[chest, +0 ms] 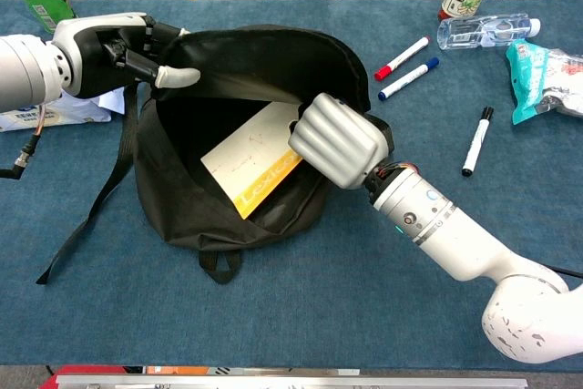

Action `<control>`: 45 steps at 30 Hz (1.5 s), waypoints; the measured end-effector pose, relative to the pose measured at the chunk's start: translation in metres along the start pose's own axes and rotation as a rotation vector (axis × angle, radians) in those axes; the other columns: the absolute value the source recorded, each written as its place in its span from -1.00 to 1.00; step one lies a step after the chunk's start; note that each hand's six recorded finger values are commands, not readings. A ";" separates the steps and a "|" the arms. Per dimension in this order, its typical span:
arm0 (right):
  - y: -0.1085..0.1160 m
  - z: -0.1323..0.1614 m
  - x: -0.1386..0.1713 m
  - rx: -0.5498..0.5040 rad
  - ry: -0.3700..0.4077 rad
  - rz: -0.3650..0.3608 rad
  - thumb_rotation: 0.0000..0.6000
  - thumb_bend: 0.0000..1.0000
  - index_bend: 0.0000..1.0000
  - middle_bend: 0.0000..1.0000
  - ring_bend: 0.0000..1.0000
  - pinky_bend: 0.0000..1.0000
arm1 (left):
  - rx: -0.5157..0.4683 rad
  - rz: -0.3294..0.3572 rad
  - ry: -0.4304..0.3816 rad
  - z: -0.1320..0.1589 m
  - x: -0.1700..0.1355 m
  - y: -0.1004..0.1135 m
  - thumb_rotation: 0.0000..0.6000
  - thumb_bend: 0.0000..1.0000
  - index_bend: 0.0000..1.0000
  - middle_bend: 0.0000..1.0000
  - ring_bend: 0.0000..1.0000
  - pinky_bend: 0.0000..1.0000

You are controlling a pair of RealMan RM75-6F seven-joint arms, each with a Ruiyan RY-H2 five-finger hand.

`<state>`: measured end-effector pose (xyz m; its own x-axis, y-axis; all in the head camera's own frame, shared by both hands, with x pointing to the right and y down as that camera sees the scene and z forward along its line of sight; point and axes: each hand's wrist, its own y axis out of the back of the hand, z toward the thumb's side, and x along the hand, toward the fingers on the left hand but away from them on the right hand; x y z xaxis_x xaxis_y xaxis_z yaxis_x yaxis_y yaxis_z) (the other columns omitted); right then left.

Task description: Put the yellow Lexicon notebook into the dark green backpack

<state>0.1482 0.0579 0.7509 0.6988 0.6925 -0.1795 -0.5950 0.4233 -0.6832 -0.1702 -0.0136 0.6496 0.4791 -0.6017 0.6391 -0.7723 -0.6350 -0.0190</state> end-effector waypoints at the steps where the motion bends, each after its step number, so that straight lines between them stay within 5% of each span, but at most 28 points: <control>1: -0.003 -0.001 0.000 0.017 -0.004 0.011 1.00 -0.03 1.00 0.87 0.77 0.84 | -0.002 0.000 0.001 0.000 0.000 0.000 1.00 -0.24 0.19 -0.29 -0.43 -0.70; 6: -0.015 -0.009 -0.005 0.037 -0.040 0.051 1.00 -0.03 1.00 0.87 0.77 0.84 | -0.010 -0.002 0.009 -0.002 -0.002 0.001 1.00 -0.24 0.19 -0.30 -0.43 -0.70; 15: -0.004 -0.006 -0.016 -0.082 -0.039 -0.003 1.00 -0.04 1.00 0.86 0.77 0.85 | -0.009 -0.013 0.013 -0.002 -0.004 -0.001 1.00 -0.24 0.19 -0.30 -0.43 -0.70; 28: -0.011 0.001 -0.019 -0.156 -0.008 0.023 1.00 -0.05 0.97 0.61 0.52 0.68 | 0.006 -0.023 0.020 -0.003 -0.008 -0.005 1.00 -0.24 0.18 -0.32 -0.43 -0.70; 32: -0.015 0.000 -0.019 -0.159 -0.009 0.055 1.00 -0.23 0.61 0.42 0.34 0.53 | 0.007 -0.015 0.020 -0.003 -0.009 -0.002 1.00 -0.25 0.17 -0.32 -0.43 -0.70; 37: -0.016 -0.004 -0.018 -0.176 -0.009 0.081 1.00 -0.89 0.07 0.15 0.09 0.33 | 0.009 -0.013 0.023 -0.003 -0.008 -0.001 1.00 -0.25 0.16 -0.34 -0.44 -0.70; 45: -0.012 -0.015 -0.014 -0.223 -0.015 0.091 1.00 -1.00 -0.19 0.00 -0.05 0.27 | 0.010 -0.013 0.026 -0.004 -0.008 0.000 1.00 -0.25 0.15 -0.35 -0.45 -0.70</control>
<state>0.1515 0.0343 0.7515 0.6392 0.7311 -0.2385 -0.5522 0.2204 -0.8041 -0.1755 -0.0076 0.6476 0.4785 -0.5806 0.6587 -0.7615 -0.6479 -0.0179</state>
